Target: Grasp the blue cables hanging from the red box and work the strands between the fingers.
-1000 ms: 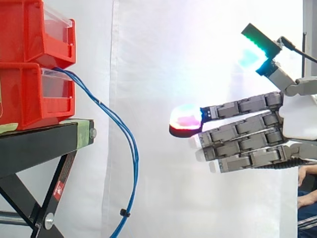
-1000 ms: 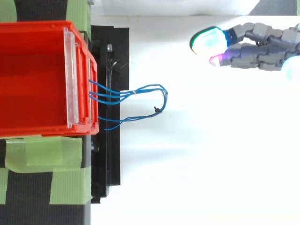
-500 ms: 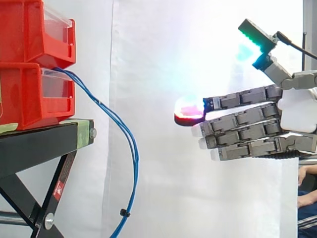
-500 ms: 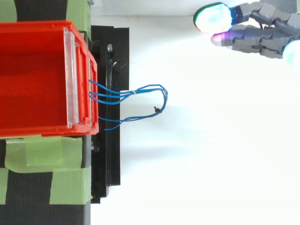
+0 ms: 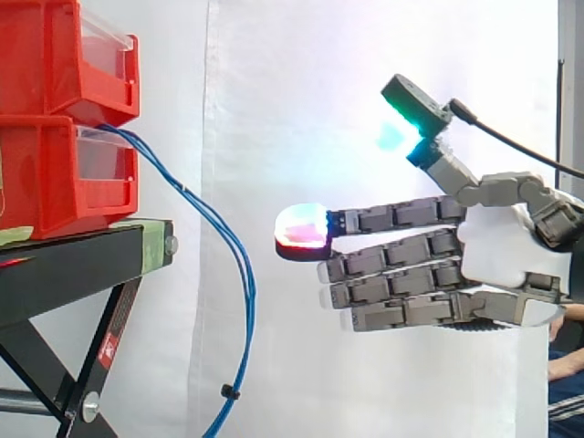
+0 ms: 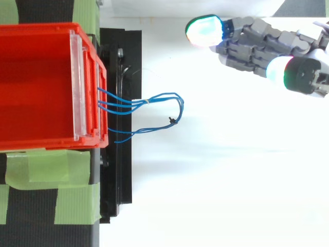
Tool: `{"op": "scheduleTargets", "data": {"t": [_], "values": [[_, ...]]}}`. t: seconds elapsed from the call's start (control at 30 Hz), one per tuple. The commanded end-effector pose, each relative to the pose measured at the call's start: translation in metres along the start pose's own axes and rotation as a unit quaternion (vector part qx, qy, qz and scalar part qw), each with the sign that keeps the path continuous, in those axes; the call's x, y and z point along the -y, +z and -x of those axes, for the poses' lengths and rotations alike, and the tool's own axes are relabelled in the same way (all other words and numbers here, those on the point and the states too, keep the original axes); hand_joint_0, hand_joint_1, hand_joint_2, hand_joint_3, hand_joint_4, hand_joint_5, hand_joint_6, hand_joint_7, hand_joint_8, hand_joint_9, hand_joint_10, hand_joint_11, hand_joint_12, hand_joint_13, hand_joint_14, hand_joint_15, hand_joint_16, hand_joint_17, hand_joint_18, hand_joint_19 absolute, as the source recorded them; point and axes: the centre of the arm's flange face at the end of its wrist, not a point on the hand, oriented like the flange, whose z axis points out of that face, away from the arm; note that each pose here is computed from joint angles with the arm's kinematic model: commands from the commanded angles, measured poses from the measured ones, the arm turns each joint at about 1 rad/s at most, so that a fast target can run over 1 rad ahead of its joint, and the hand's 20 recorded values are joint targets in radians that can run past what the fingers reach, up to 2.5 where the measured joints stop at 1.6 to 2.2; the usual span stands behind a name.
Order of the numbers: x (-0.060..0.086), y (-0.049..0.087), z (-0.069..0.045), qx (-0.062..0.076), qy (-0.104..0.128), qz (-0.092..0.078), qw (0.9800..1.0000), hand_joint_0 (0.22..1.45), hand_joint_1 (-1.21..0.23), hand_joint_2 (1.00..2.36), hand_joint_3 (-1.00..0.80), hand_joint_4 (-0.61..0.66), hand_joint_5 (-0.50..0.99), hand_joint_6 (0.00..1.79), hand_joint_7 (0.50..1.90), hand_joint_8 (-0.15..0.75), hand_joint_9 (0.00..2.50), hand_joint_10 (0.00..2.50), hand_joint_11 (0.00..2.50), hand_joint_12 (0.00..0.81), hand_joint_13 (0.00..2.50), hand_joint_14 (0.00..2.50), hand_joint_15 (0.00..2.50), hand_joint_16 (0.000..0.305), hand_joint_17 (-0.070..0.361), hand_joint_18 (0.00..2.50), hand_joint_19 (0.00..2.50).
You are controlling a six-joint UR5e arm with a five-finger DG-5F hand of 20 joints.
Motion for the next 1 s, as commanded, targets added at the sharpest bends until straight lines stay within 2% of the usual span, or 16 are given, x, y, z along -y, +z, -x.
{"op": "scheduleTargets", "data": {"t": [0.0, 0.13, 0.17, 0.23, 0.3, 0.4, 0.5, 0.53, 0.57, 0.63, 0.67, 0.7, 0.77, 0.87, 0.97], "values": [[0.001, 0.008, -0.008, -0.001, -0.015, 0.002, 0.9999, 0.70, -0.46, 1.00, -1.00, 0.16, -0.44, 0.01, 0.68, 0.301, 0.00, 0.00, 0.00, 0.376, 0.00, 0.00, 0.10, 0.065, 0.147, 0.00, 0.00], [0.015, 0.012, -0.011, -0.002, -0.013, -0.003, 0.9999, 0.70, -0.46, 1.00, -1.00, 0.16, -0.43, 0.01, 0.68, 0.306, 0.00, 0.00, 0.00, 0.377, 0.00, 0.00, 0.11, 0.065, 0.145, 0.00, 0.00], [0.015, 0.017, -0.017, -0.003, -0.006, 0.000, 1.0000, 0.70, -0.47, 1.00, -1.00, 0.16, -0.43, 0.01, 0.68, 0.306, 0.00, 0.00, 0.00, 0.378, 0.00, 0.00, 0.12, 0.064, 0.145, 0.00, 0.00], [0.012, 0.021, -0.021, -0.004, -0.004, 0.004, 1.0000, 0.70, -0.46, 1.00, -1.00, 0.16, -0.43, 0.01, 0.69, 0.313, 0.00, 0.00, 0.00, 0.379, 0.00, 0.00, 0.12, 0.064, 0.144, 0.00, 0.01], [0.009, 0.029, -0.031, -0.005, -0.010, 0.008, 0.9999, 0.70, -0.46, 1.00, -1.00, 0.17, -0.42, 0.01, 0.69, 0.316, 0.00, 0.00, 0.00, 0.380, 0.00, 0.00, 0.12, 0.064, 0.144, 0.00, 0.01], [0.012, 0.031, -0.035, -0.006, -0.016, 0.008, 0.9998, 0.70, -0.46, 1.00, -1.00, 0.17, -0.41, 0.01, 0.70, 0.318, 0.00, 0.00, 0.00, 0.382, 0.00, 0.00, 0.12, 0.064, 0.143, 0.00, 0.01], [0.028, 0.035, -0.041, -0.009, -0.018, 0.002, 0.9998, 0.70, -0.47, 1.00, -1.00, 0.18, -0.41, 0.01, 0.70, 0.320, 0.00, 0.00, 0.00, 0.384, 0.00, 0.00, 0.12, 0.064, 0.144, 0.00, 0.02], [0.036, 0.040, -0.044, -0.008, -0.016, 0.001, 0.9998, 0.70, -0.46, 1.00, -1.00, 0.18, -0.41, 0.01, 0.70, 0.320, 0.00, 0.00, 0.00, 0.384, 0.00, 0.00, 0.13, 0.064, 0.143, 0.00, 0.02], [0.048, 0.041, -0.047, -0.011, -0.007, -0.004, 0.9999, 0.70, -0.46, 1.00, -1.00, 0.18, -0.41, 0.01, 0.70, 0.321, 0.00, 0.00, 0.00, 0.384, 0.00, 0.00, 0.12, 0.064, 0.143, 0.00, 0.02], [0.056, 0.047, -0.053, -0.014, 0.007, -0.005, 0.9999, 0.70, -0.46, 1.00, -1.00, 0.18, -0.41, 0.01, 0.70, 0.322, 0.00, 0.00, 0.00, 0.384, 0.00, 0.00, 0.13, 0.064, 0.143, 0.00, 0.02], [0.056, 0.047, -0.053, -0.014, 0.007, -0.005, 0.9999, 0.70, -0.46, 1.00, -1.00, 0.18, -0.41, 0.01, 0.71, 0.323, 0.00, 0.00, 0.00, 0.385, 0.00, 0.00, 0.14, 0.063, 0.142, 0.00, 0.02], [0.054, 0.052, -0.058, -0.017, 0.014, -0.002, 0.9997, 0.70, -0.46, 1.00, -1.00, 0.18, -0.41, 0.01, 0.71, 0.327, 0.00, 0.00, 0.01, 0.385, 0.00, 0.00, 0.13, 0.063, 0.142, 0.00, 0.02], [0.052, 0.054, -0.061, -0.019, 0.010, -0.002, 0.9998, 0.70, -0.46, 1.00, -1.00, 0.18, -0.40, 0.01, 0.71, 0.326, 0.00, 0.00, 0.01, 0.385, 0.00, 0.00, 0.13, 0.063, 0.142, 0.00, 0.02], [0.053, 0.052, -0.063, -0.022, 0.004, -0.005, 0.9997, 0.70, -0.46, 1.00, -1.00, 0.18, -0.40, 0.01, 0.71, 0.332, 0.00, 0.00, 0.02, 0.387, 0.00, 0.00, 0.13, 0.063, 0.142, 0.00, 0.03], [0.054, 0.048, -0.071, -0.030, -0.004, -0.007, 0.9995, 0.70, -0.46, 1.00, -1.00, 0.19, -0.40, 0.01, 0.71, 0.334, 0.01, 0.00, 0.03, 0.387, 0.00, 0.00, 0.14, 0.063, 0.142, 0.00, 0.03]]}}
